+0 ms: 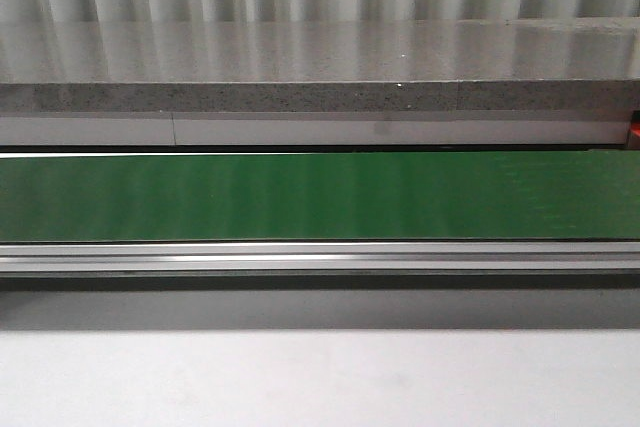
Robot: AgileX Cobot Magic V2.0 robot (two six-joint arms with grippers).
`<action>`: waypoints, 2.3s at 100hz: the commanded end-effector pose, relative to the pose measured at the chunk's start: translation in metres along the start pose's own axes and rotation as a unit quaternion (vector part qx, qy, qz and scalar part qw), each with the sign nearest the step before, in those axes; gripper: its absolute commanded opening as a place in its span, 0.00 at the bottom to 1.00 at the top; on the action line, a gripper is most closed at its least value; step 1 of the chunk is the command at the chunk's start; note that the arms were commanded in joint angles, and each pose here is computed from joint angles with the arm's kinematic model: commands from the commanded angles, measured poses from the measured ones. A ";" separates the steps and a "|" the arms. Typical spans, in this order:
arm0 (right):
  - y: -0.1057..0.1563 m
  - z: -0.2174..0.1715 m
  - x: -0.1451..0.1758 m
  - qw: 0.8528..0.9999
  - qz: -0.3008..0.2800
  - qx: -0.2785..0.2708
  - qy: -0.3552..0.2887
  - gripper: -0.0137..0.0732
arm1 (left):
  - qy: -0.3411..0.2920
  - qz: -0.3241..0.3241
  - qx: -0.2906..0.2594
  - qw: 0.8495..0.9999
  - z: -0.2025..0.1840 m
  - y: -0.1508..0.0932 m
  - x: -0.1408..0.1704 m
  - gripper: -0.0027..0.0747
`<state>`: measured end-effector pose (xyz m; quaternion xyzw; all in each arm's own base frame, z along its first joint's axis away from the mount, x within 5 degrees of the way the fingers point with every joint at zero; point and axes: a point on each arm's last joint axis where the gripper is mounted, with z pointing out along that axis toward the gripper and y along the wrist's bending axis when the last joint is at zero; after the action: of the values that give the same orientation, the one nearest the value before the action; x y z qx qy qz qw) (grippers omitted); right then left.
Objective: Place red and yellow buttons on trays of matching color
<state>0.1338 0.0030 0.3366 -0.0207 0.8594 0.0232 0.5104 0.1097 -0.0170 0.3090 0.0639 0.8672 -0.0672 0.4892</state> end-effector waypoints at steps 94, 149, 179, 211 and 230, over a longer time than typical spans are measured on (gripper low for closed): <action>0.000 -0.062 0.058 0.983 -0.006 0.051 -0.174 0.08 | -0.050 -0.002 0.000 0.999 -0.005 -0.001 -0.014 0.01; 0.000 -0.062 0.058 0.983 -0.006 0.051 -0.174 0.08 | -0.046 -0.005 -0.001 0.999 0.001 0.000 -0.016 0.01; 0.000 -0.062 0.058 0.983 -0.006 0.051 -0.174 0.08 | -0.002 -0.074 -0.052 0.996 0.030 0.026 -0.047 0.01; 0.000 -0.062 0.058 0.983 -0.006 0.051 -0.174 0.08 | 0.050 -0.145 -0.124 0.980 0.064 0.079 -0.070 0.43; 0.000 -0.062 0.058 0.983 -0.006 0.051 -0.174 0.08 | 0.101 -0.177 -0.138 0.969 0.082 0.105 -0.071 0.72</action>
<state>0.0507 -0.0011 0.3010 0.0084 0.7852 -0.0133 0.6190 0.2242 0.0605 0.3093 -0.1357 0.9216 -0.0253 0.3628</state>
